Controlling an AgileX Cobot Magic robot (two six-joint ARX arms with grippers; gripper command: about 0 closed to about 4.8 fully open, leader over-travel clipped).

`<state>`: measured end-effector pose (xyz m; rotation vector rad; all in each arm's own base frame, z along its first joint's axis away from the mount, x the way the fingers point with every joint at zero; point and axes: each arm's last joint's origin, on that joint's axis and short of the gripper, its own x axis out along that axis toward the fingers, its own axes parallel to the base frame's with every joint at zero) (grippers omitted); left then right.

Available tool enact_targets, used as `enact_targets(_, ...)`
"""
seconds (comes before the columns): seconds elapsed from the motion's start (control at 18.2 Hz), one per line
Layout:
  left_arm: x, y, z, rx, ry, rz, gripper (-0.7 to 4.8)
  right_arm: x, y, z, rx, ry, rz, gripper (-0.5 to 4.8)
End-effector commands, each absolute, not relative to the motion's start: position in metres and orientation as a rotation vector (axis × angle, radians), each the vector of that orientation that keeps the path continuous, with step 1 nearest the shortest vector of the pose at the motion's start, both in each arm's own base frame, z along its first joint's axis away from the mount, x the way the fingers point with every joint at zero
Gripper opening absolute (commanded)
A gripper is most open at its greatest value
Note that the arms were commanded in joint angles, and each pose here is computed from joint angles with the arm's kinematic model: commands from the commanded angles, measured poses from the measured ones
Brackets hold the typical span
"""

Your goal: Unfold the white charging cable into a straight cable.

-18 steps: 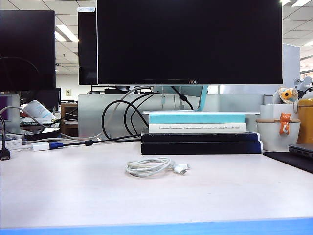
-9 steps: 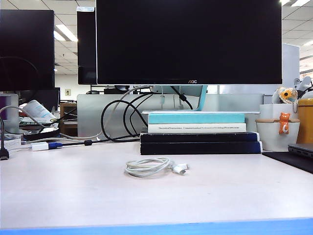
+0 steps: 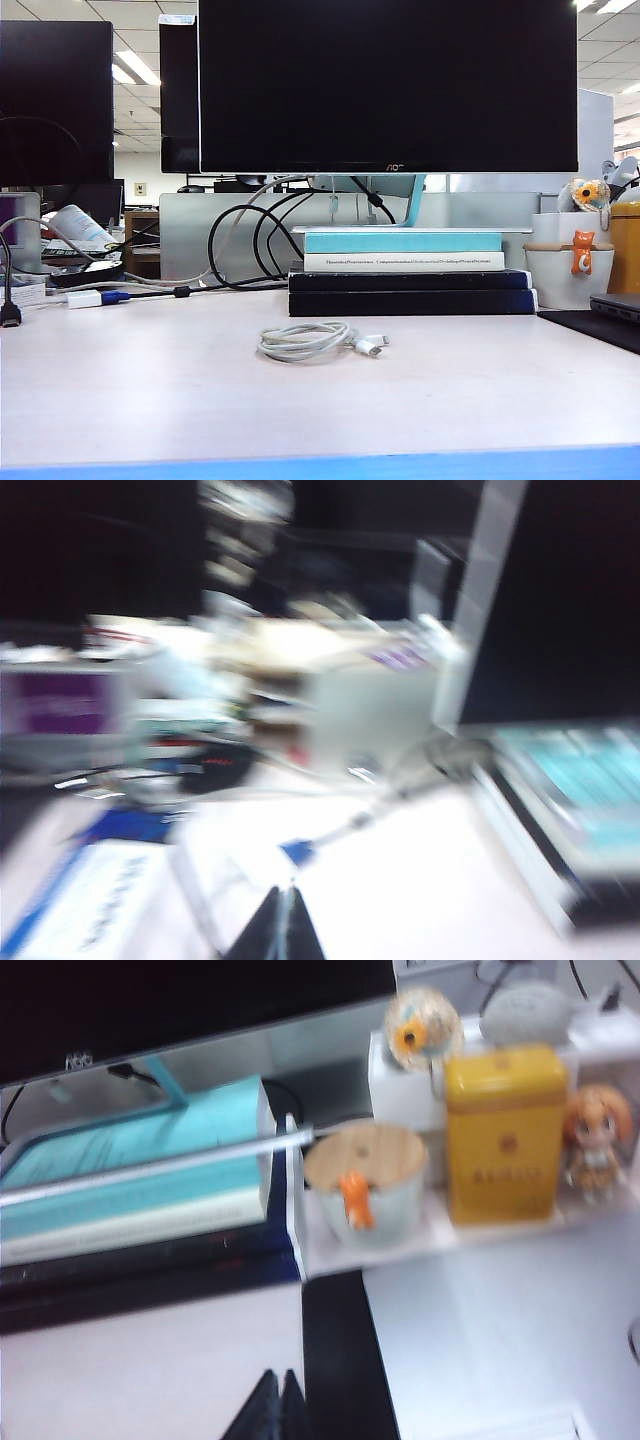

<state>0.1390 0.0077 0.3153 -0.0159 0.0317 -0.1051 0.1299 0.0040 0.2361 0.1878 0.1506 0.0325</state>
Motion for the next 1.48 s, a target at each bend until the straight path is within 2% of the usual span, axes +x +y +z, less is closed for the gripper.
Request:
enact_targets(0.05,0.176,0.006,0.323,0.087,0.131,-0.307,-0.06,0.164,0.011,0.26,0.141,0.242,0.25,-0.06)
enact_targets(0.16,0.192,-0.002,0.319,0.1,0.184,-0.391,-0.06,0.192,0.016,0.268,0.172,0.319,0.406,-0.06)
enact_targets(0.38,0.214,-0.047,0.297,0.174,0.291,-0.557,-0.06,0.235,0.032,0.266,0.247,0.476,0.657,-0.06)
enact_targets(0.55,0.225,-0.088,0.276,0.265,0.382,-0.59,-0.06,0.254,0.048,0.258,0.259,0.577,0.709,-0.06)
enact_targets(0.77,0.246,-0.141,0.255,0.368,0.543,-0.743,-0.06,0.262,0.065,0.252,0.246,0.616,0.776,-0.06)
enact_targets(1.1,0.261,-0.182,0.216,0.779,0.572,-0.968,0.02,0.26,0.065,0.249,0.237,0.646,0.775,-0.06)
enact_targets(1.15,0.261,-0.185,0.208,0.819,0.584,-0.995,0.41,0.259,0.065,0.249,0.239,0.657,0.774,-0.06)
enact_targets(1.26,0.262,-0.189,0.199,0.85,0.602,-1.025,1.67,0.259,0.065,0.248,0.24,0.662,0.772,-0.06)
enact_targets(1.48,0.257,-0.199,0.195,0.9,0.569,-1.072,1.91,0.259,0.065,0.248,0.242,0.67,0.774,-0.06)
